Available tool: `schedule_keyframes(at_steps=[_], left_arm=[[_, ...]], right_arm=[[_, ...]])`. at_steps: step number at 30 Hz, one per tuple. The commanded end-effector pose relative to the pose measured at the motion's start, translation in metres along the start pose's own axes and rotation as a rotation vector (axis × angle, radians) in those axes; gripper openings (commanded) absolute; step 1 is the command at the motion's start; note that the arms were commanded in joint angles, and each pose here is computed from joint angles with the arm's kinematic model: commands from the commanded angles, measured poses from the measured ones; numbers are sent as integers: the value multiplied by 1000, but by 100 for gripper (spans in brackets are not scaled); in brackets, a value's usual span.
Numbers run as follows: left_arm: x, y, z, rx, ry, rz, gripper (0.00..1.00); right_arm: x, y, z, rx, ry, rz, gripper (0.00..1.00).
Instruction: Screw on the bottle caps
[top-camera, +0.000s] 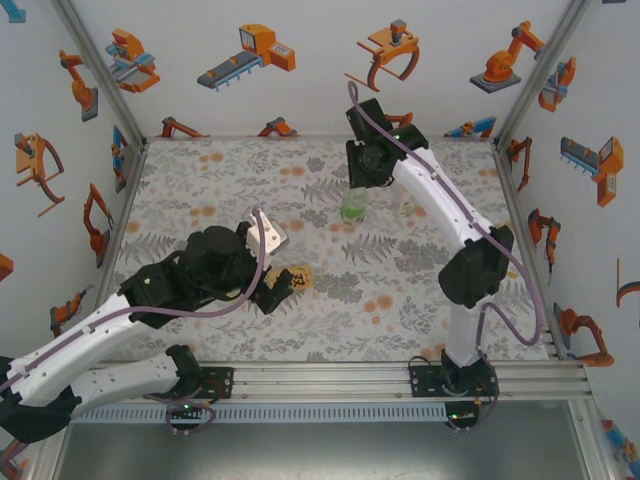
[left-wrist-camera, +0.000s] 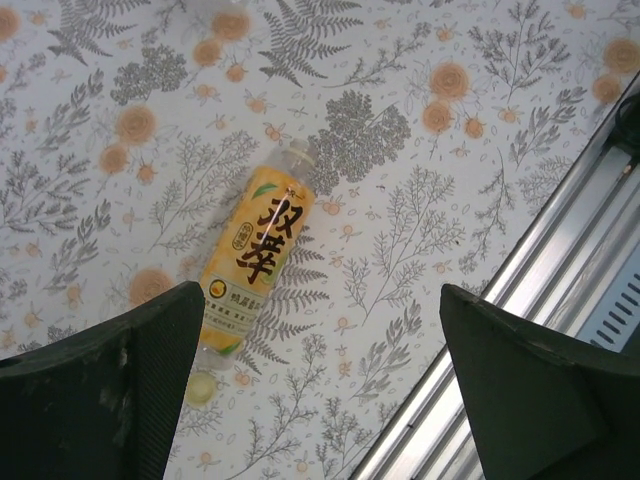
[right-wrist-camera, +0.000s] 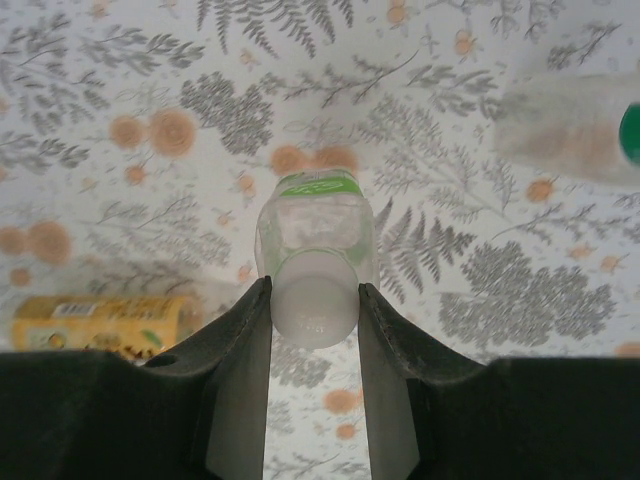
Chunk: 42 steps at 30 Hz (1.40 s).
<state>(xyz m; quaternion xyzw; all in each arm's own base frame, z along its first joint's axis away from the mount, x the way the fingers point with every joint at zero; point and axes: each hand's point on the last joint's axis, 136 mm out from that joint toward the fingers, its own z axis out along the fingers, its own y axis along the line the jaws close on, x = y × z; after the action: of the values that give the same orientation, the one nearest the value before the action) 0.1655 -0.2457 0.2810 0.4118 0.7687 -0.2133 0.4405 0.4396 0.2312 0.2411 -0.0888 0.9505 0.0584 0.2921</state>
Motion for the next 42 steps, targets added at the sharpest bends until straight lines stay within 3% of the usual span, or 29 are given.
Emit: schedule_keyframes(at_steps=[1, 10, 19, 23, 31, 42], left_arm=[[14, 1, 1, -1, 37, -42, 92], [22, 3, 5, -8, 66, -41, 92], [22, 3, 9, -3, 71, -37, 92], [22, 2, 10, 4, 72, -37, 93], [22, 2, 9, 4, 77, -33, 92], [23, 7, 7, -14, 102, -18, 93]], right_arm=[[-9, -13, 8, 44, 14, -54, 1], [-19, -23, 52, 47, 38, -23, 1], [-14, -30, 67, 61, 42, -17, 5], [-9, -31, 70, 65, 40, -15, 13], [-10, -31, 63, 60, 26, -9, 40], [-26, -32, 35, 58, -21, -9, 49]])
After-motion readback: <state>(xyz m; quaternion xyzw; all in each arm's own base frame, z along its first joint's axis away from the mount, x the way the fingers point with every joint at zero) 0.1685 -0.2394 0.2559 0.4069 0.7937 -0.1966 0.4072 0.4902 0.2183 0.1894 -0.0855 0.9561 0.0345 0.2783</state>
